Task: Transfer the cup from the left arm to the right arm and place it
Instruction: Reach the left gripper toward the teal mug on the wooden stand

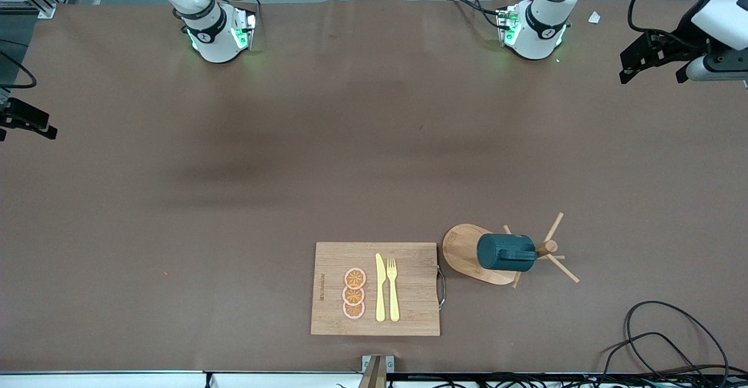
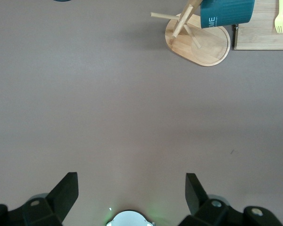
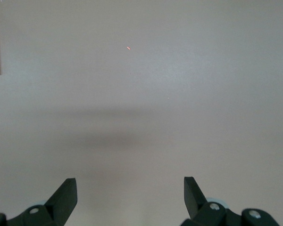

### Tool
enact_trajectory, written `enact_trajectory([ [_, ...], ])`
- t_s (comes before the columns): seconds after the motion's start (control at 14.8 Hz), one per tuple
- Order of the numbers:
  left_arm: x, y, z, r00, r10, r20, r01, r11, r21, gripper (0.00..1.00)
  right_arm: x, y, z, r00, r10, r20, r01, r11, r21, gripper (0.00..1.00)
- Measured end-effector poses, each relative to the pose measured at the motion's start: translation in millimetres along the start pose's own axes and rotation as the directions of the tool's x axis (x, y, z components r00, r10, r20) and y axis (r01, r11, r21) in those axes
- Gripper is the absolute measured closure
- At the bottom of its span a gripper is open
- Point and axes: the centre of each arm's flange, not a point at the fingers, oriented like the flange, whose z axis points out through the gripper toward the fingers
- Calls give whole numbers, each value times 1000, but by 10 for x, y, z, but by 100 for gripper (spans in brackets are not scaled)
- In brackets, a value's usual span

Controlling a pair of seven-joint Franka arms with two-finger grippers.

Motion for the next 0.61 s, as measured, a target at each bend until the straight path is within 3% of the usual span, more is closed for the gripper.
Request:
enact_trajectory([
  [0.34,39,-2,33,1000,0,4,0,1000,-1,0,5,-31,1,1000,-6,1,6,1000,0,0],
  [0.61,383,41,227,999,-15,-44,13,999,-39,0,6,-35,2,1000,-7,2,7,1000,0,0],
])
